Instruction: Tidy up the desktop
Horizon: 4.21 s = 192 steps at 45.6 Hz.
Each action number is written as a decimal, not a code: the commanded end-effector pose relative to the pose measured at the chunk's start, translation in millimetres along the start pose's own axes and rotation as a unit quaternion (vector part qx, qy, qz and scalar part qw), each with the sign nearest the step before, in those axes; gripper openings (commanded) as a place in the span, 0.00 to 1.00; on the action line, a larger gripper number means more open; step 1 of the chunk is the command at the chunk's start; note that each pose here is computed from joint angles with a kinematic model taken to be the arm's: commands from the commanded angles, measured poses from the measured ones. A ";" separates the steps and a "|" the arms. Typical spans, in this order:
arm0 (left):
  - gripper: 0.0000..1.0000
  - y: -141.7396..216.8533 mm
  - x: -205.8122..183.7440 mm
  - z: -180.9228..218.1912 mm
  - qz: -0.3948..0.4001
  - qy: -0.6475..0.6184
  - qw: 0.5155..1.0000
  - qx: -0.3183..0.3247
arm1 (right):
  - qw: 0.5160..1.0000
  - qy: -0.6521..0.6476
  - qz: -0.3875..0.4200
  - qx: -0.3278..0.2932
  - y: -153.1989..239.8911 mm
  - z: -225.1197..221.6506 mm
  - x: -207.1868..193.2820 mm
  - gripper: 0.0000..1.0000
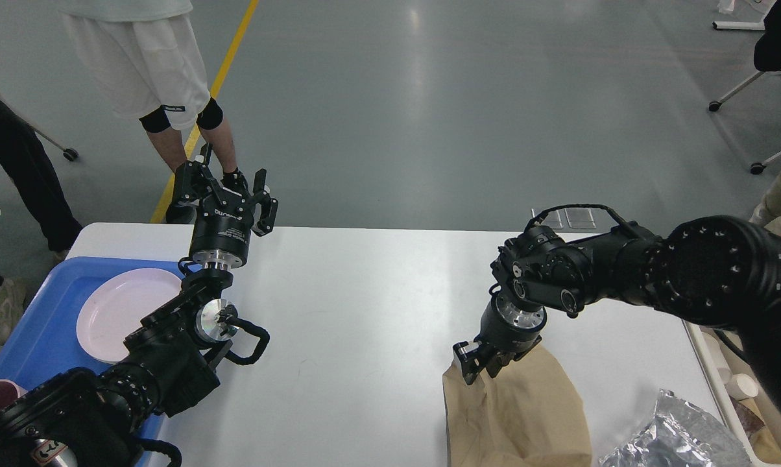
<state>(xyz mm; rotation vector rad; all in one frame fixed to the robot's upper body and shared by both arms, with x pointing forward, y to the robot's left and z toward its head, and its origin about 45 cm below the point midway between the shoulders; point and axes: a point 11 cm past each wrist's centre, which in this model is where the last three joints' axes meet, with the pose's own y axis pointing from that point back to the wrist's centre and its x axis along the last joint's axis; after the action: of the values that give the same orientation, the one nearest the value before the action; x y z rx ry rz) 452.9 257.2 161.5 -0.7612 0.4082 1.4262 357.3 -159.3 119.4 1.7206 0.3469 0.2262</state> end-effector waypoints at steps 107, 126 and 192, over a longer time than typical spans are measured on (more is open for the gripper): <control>0.97 0.0 0.0 0.0 0.000 0.000 1.000 0.000 | 0.976 0.005 0.207 -0.062 309.3 -37.1 77.1 1.00; 0.97 0.0 0.0 0.0 0.000 0.000 1.000 0.000 | 1.000 0.010 0.015 -0.020 124.2 -45.2 44.3 1.00; 0.97 0.0 0.0 0.0 0.000 0.000 1.000 0.000 | 0.986 -0.148 -0.016 0.071 -36.0 15.4 -16.7 1.00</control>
<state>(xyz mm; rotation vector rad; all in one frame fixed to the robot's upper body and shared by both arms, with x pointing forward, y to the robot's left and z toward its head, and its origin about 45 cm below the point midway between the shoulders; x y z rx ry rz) 452.9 257.2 161.5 -0.7612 0.4081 1.4262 346.8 -167.2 95.2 1.8567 0.2032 -0.0745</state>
